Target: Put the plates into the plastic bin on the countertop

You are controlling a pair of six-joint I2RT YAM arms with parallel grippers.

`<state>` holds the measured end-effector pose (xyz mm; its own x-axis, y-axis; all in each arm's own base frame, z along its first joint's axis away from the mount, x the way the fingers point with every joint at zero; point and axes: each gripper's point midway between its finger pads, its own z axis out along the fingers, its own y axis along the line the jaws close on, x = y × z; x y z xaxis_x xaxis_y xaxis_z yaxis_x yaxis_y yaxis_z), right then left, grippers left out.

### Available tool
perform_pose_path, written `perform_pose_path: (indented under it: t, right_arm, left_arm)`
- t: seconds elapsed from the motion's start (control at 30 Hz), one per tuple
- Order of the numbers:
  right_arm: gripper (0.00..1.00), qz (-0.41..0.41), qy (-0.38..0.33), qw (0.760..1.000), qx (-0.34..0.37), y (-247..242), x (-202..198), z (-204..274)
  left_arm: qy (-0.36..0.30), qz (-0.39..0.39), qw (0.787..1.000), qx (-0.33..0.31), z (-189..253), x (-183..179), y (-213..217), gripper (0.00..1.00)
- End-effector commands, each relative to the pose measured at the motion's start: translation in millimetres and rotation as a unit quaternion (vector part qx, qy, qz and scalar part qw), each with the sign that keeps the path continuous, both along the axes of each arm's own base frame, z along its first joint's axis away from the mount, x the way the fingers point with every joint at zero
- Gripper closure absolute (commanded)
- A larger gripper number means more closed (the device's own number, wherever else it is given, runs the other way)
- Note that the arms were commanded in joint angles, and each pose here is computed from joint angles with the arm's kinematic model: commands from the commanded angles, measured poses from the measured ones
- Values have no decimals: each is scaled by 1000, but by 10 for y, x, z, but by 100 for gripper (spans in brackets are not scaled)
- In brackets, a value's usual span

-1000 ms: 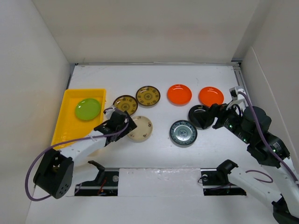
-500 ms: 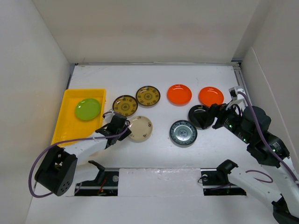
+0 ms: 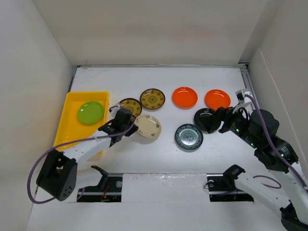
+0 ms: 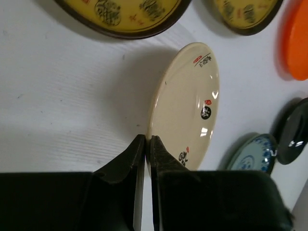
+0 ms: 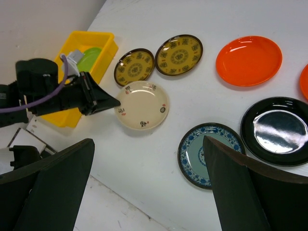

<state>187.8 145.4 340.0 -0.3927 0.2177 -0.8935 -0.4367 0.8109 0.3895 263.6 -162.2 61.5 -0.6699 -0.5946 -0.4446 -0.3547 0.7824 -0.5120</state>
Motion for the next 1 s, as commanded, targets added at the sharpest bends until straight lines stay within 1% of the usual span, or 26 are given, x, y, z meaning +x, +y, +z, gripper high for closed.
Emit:
perform_pose_path:
  t: [0.0, 0.03, 0.07, 0.1, 0.17, 0.2, 0.27, 0.3, 0.33, 0.4, 0.43, 0.53, 0.57, 0.6, 0.63, 0.67, 0.73, 0.8, 0.9, 0.97]
  right_arm:
    - [0, 3, -38, 999, 17, 18, 18, 237]
    - [0, 3, -38, 999, 17, 18, 18, 237]
    - [0, 3, -38, 999, 17, 18, 18, 237]
    - [0, 4, -41, 999, 14, 15, 20, 236]
    - [0, 0, -40, 999, 13, 2, 30, 189]
    - [0, 0, -44, 999, 15, -10, 11, 209]
    - [0, 0, -45, 999, 16, -1, 25, 195]
    - [0, 0, -45, 999, 16, -1, 25, 195]
    - [0, 0, -47, 999, 12, -4, 26, 194]
    - [0, 11, -59, 998, 22, 30, 6, 286]
    - [0, 12, -55, 998, 19, 43, 25, 266]
    - [0, 16, -63, 998, 26, 63, 25, 315]
    - [0, 16, -59, 998, 23, 76, 45, 294]
    - [0, 21, -59, 998, 24, 90, 33, 294]
    - [0, 21, -59, 998, 24, 90, 32, 294]
    - [0, 21, -63, 997, 26, 93, 37, 316]
    - [0, 27, -57, 998, 24, 114, 35, 263]
    - [0, 27, -57, 998, 24, 106, 23, 244]
    - [0, 27, -57, 998, 24, 98, 11, 224]
    - [0, 27, -57, 998, 24, 98, 11, 224]
  left_arm:
    - [-79, 18, 997, -14, 820, 292, -29, 100]
    - [-95, 28, 995, -14, 949, 364, -17, 100]
    - [-102, 48, 994, -7, 1068, 374, 114, 100]
    - [-113, 87, 990, -3, 1185, 464, 311, 100]
    - [-129, 126, 984, -8, 1453, 581, 543, 100]
    - [-127, 164, 978, 2, 1490, 645, 823, 100]
    - [-127, 200, 971, 9, 1609, 741, 1116, 100]
    - [-111, 225, 968, 19, 1532, 773, 1296, 100]
    - [-100, 267, 959, 13, 1488, 802, 1622, 100]
    - [-94, 302, 949, 13, 1449, 825, 1941, 100]
    - [-91, 335, 938, 13, 1383, 815, 2202, 100]
    - [-86, 375, 923, 17, 1285, 767, 2496, 100]
    - [-75, 396, 915, 28, 1191, 714, 2629, 100]
    - [-74, 405, 911, 29, 1174, 717, 2704, 100]
    - [-57, 405, 912, 29, 1055, 694, 2753, 100]
    - [-65, 419, 905, 30, 1064, 716, 2869, 100]
    - [-57, 411, 909, 29, 957, 743, 2936, 100]
    - [-26, 401, 915, 34, 757, 767, 2973, 100]
    - [-19, 404, 914, 38, 696, 817, 3011, 100]
    - [-16, 395, 918, 28, 619, 812, 2956, 100]
